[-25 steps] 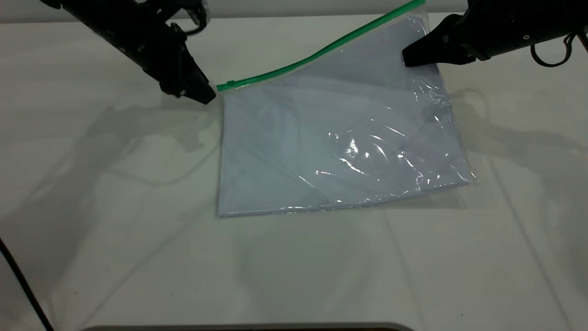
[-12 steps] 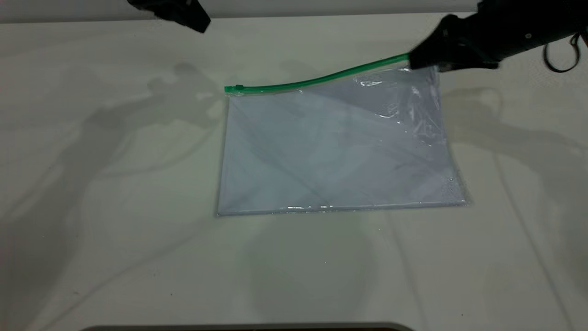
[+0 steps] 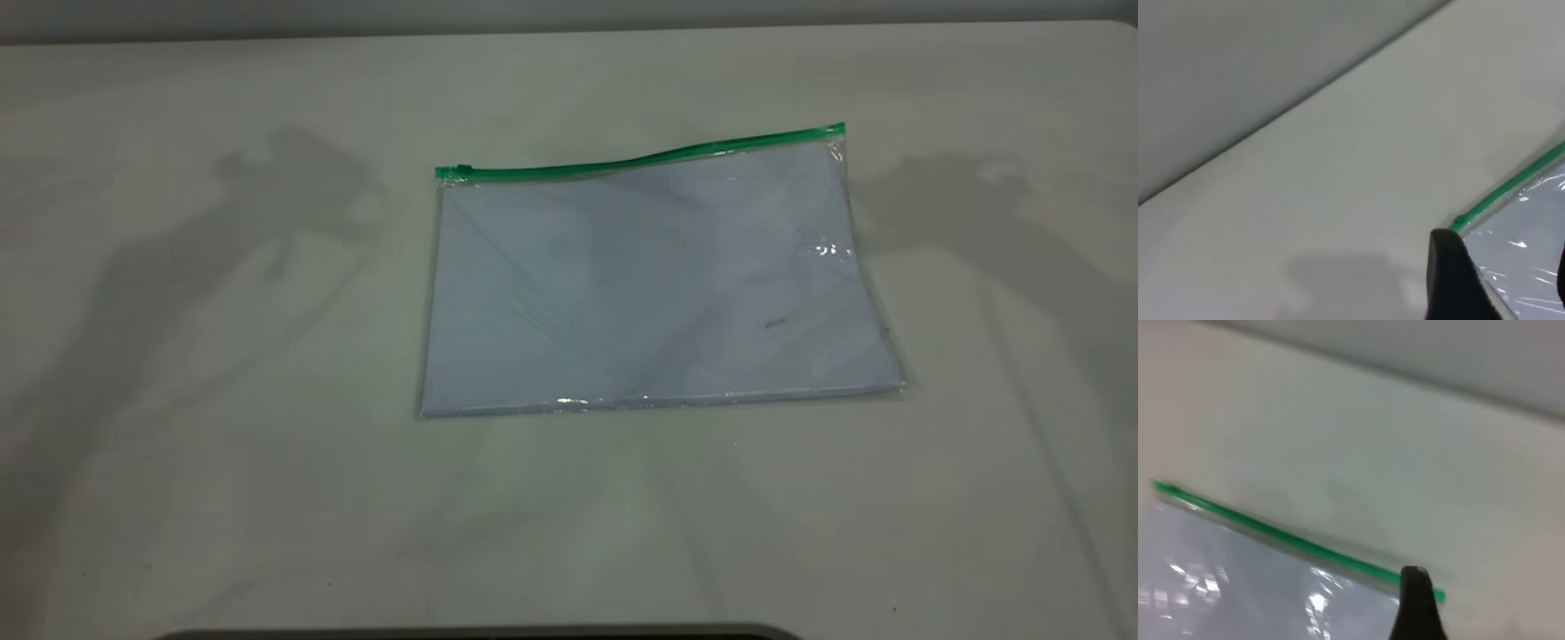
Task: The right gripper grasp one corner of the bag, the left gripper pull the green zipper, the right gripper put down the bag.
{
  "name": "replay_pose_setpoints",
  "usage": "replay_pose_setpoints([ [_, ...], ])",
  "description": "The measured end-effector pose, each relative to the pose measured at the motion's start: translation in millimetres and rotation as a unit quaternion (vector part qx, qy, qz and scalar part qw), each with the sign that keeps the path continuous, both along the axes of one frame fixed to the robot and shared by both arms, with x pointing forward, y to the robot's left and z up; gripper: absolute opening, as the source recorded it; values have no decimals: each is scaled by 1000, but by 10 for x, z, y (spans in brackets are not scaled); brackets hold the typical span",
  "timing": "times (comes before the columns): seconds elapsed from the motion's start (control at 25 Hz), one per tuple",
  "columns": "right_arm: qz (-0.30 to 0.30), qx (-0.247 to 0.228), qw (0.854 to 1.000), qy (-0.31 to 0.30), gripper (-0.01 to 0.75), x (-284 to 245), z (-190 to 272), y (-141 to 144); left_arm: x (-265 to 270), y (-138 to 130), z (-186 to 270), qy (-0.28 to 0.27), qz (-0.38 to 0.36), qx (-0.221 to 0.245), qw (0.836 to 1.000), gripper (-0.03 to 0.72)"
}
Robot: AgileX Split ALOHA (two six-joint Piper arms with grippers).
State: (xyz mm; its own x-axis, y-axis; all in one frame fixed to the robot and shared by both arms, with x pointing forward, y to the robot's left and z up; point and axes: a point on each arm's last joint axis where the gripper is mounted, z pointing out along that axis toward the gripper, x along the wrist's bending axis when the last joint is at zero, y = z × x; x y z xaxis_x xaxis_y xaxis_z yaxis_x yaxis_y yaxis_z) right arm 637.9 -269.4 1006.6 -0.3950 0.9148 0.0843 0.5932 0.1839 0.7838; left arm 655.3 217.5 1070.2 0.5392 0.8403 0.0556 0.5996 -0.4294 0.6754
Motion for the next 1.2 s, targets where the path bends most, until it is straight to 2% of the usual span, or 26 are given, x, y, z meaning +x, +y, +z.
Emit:
replay_pose_setpoints([
  [0.28,23,13,996,-84,590,-664,1136,53,-736,231,918,-2,99,1,995,442],
  [0.48,41,28,993,-105,589,-1156,1583,96,-1256,393,1245,32,158,20,987,442],
  [0.6,47,47,991,-118,589,-1435,1792,123,-1561,481,1351,70,184,40,980,442],
  [0.64,47,56,990,-121,589,-1530,1853,132,-1636,505,1403,62,192,41,979,442],
  [0.88,84,84,989,-86,589,-2081,1954,209,-2016,673,1483,28,248,57,967,442],
  [1.08,111,81,989,-60,589,-2644,1850,244,-2579,760,1311,24,252,56,966,442],
  [1.2,124,74,987,-67,589,-3052,1781,256,-2952,805,1178,14,250,48,967,442],
])
